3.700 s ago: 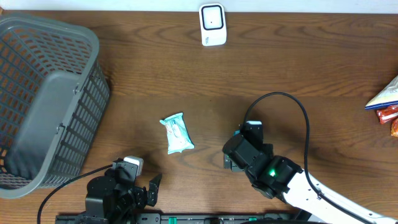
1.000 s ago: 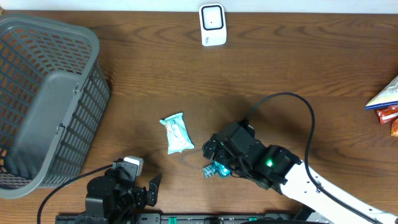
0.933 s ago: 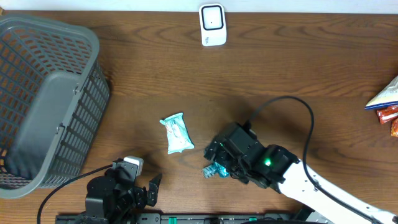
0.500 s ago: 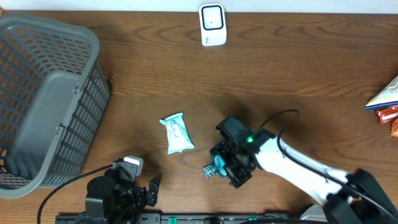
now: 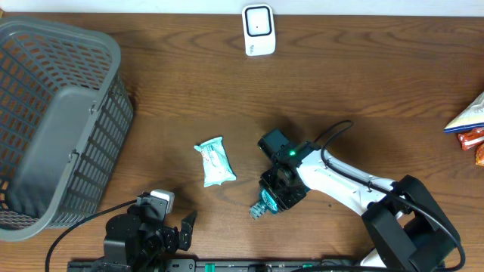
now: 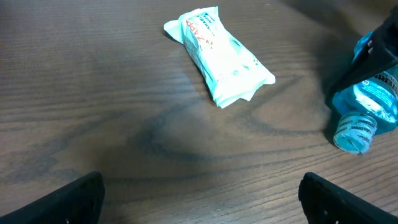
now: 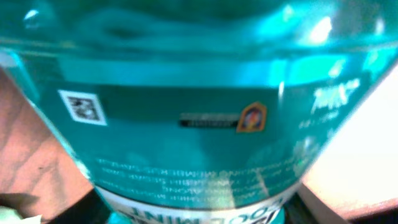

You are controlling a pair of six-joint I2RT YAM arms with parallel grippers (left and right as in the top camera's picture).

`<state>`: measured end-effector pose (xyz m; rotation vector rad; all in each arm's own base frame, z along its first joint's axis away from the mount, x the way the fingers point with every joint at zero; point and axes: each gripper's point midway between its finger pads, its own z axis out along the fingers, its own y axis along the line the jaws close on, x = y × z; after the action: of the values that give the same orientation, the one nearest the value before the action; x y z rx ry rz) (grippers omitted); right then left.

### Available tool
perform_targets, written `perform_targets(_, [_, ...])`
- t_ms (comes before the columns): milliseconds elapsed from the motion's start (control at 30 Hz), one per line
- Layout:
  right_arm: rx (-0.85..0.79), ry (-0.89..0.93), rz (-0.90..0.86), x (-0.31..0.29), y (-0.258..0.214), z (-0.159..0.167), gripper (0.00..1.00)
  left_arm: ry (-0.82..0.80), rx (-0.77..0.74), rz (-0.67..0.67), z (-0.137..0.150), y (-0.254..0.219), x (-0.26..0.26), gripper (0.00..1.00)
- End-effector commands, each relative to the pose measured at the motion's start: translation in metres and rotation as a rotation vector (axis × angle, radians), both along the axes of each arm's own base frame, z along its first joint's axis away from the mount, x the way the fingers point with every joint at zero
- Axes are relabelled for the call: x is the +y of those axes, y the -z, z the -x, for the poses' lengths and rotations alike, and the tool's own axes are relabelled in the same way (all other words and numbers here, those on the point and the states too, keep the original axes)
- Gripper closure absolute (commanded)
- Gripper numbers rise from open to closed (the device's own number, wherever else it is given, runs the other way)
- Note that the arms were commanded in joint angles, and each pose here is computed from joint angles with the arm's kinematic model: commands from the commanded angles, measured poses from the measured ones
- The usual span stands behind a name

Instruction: Scan the item barcode

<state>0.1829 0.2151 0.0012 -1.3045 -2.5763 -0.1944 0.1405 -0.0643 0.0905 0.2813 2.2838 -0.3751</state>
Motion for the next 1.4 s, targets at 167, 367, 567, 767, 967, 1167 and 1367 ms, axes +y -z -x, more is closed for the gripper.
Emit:
perform_targets(167, [-0.235,-0.348,0.03,0.002,0.0,-0.043,0.75,0.003,0.007,0.003,0.002,0.001,-0.001,0.01])
perform_targets(367, [-0.452,-0.604,-0.069,0.034,-0.017,-0.079,0.83,0.003,0.007,0.003,0.002,0.001,-0.001,0.01])
perform_targets(567, [-0.672,-0.728,-0.311,0.088,-0.047,-0.102,0.73,0.003,0.007,0.003,0.002,0.001,-0.001,0.01])
perform_targets(767, [-0.732,-0.836,-0.385,0.101,-0.056,-0.1,0.81,0.003,0.007,0.003,0.002,0.001,-0.001,0.01])
perform_targets(967, [-0.724,-0.864,-0.552,0.107,-0.057,-0.086,0.84,0.003,0.007,0.003,0.002,0.001,-0.001,0.01])
perform_targets(1167, [-0.77,-0.88,-0.741,0.112,-0.055,-0.072,0.85,0.003,0.007,0.003,0.002,0.001,-0.001,0.01])
perform_targets(1367, [-0.756,-0.883,-0.742,0.099,-0.04,-0.072,0.85,0.003,0.007,0.003,0.002,0.001,-0.001,0.01])
